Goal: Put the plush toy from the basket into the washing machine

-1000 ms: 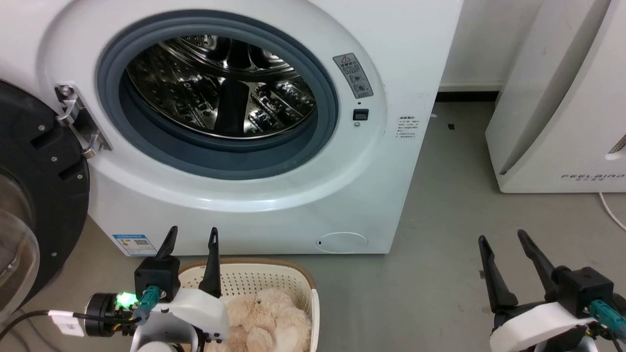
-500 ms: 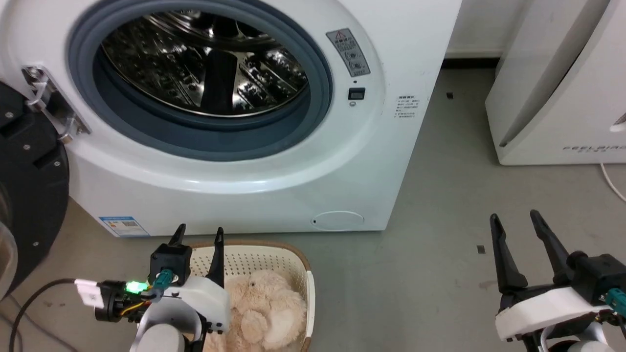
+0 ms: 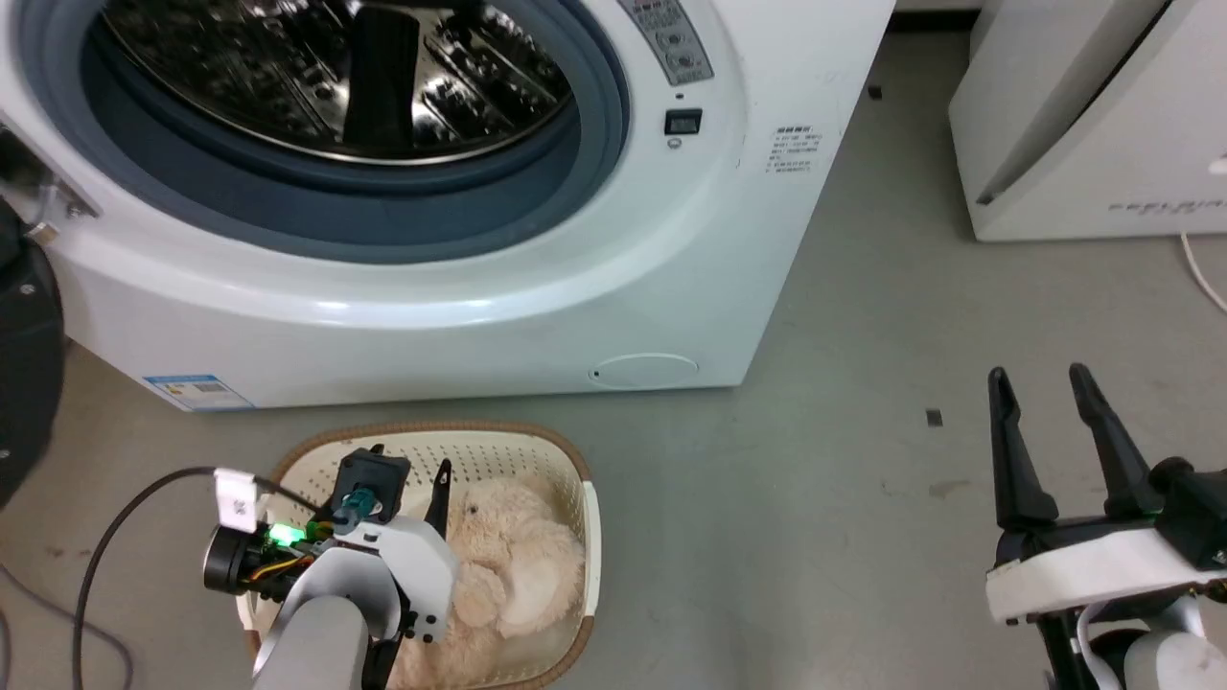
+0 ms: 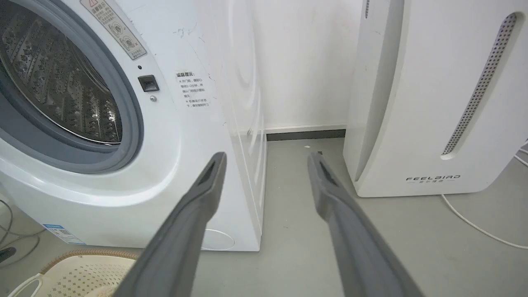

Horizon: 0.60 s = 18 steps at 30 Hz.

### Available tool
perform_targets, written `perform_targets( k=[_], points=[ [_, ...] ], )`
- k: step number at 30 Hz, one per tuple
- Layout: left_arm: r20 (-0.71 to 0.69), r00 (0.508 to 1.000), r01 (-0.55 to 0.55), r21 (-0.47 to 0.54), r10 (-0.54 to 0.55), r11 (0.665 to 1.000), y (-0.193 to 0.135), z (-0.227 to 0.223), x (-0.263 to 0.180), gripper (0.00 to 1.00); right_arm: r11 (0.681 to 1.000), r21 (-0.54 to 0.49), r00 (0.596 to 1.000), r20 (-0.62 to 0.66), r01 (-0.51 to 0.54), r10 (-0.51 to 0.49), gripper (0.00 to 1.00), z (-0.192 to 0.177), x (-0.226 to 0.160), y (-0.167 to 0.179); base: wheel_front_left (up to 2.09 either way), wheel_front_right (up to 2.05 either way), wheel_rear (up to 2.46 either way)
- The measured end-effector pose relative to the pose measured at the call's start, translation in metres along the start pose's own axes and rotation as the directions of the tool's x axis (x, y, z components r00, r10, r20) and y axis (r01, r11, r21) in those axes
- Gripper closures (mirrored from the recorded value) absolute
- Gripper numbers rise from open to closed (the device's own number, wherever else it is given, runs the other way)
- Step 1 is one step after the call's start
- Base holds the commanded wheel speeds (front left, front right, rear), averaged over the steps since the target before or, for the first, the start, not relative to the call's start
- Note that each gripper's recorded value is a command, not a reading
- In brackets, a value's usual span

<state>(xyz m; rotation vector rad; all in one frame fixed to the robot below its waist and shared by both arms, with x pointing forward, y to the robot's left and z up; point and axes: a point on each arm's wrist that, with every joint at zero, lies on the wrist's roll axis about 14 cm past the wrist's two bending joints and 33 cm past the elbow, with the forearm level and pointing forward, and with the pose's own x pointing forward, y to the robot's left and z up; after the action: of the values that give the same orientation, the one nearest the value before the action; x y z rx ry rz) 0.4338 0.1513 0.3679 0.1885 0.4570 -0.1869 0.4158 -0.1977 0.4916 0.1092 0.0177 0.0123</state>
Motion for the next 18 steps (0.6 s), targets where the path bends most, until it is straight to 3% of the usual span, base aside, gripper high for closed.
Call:
perform_targets(
  k=[9,18],
  points=[
    [-0.177,0.981,0.092,0.08,-0.077,0.993,-0.014,-0.044,0.021,0.0,0.999,0.025,0.999,-0.008,0.031,-0.031,0.0,-0.011,0.014,-0.011,0.0,0.0,0.0],
    [-0.376,0.913,0.236,0.167,-0.159,0.957,-0.035,-0.093,0.035,0.0,0.996,0.039,0.997,-0.032,0.075,-0.074,0.0,-0.028,0.023,-0.026,0.0,0.0,0.0]
  ],
)
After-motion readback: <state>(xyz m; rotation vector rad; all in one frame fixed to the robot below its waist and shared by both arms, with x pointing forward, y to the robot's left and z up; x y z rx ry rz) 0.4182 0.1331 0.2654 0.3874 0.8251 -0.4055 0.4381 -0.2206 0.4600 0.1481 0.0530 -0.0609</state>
